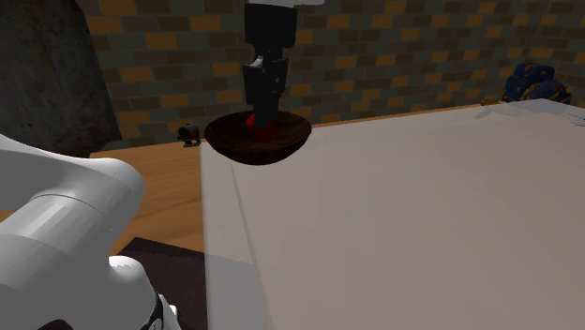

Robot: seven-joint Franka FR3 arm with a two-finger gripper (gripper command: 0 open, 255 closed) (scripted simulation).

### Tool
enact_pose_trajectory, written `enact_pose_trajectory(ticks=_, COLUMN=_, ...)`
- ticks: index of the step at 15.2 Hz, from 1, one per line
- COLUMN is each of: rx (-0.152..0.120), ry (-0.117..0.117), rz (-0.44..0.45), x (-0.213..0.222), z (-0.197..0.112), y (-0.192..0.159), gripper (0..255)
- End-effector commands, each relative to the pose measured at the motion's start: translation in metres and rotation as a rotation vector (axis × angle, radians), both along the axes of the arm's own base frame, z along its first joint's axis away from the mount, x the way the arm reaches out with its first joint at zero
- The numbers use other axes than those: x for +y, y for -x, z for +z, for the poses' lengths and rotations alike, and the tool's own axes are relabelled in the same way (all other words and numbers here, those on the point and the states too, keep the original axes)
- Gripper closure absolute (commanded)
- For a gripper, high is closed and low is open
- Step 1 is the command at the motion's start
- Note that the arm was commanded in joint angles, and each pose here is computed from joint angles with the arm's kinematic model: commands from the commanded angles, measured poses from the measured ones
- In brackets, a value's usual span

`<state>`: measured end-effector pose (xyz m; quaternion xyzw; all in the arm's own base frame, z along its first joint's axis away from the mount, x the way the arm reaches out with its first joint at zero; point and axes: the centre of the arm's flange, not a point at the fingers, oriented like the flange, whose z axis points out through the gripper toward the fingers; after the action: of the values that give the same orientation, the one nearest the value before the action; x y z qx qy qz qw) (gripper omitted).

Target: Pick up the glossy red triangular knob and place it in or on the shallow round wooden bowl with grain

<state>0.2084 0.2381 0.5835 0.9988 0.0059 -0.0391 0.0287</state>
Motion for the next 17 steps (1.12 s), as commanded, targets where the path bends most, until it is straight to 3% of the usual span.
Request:
enact_pose_trajectory(ticks=1, rx=0.000, ry=0.000, rz=0.000, x=0.000, z=0.000, y=0.000, gripper=0)
enact_pose_trajectory(ticks=6, rx=0.000, ry=0.000, rz=0.000, x=0.000, z=0.000, y=0.000, gripper=0)
enact_pose_trajectory(ticks=10, rx=0.000, ry=0.000, rz=0.000, x=0.003, z=0.050, y=-0.004, gripper=0)
enact_pose_trajectory(ticks=17, rx=0.000, ry=0.000, rz=0.000, x=0.003, z=0.050, y=-0.004, gripper=0)
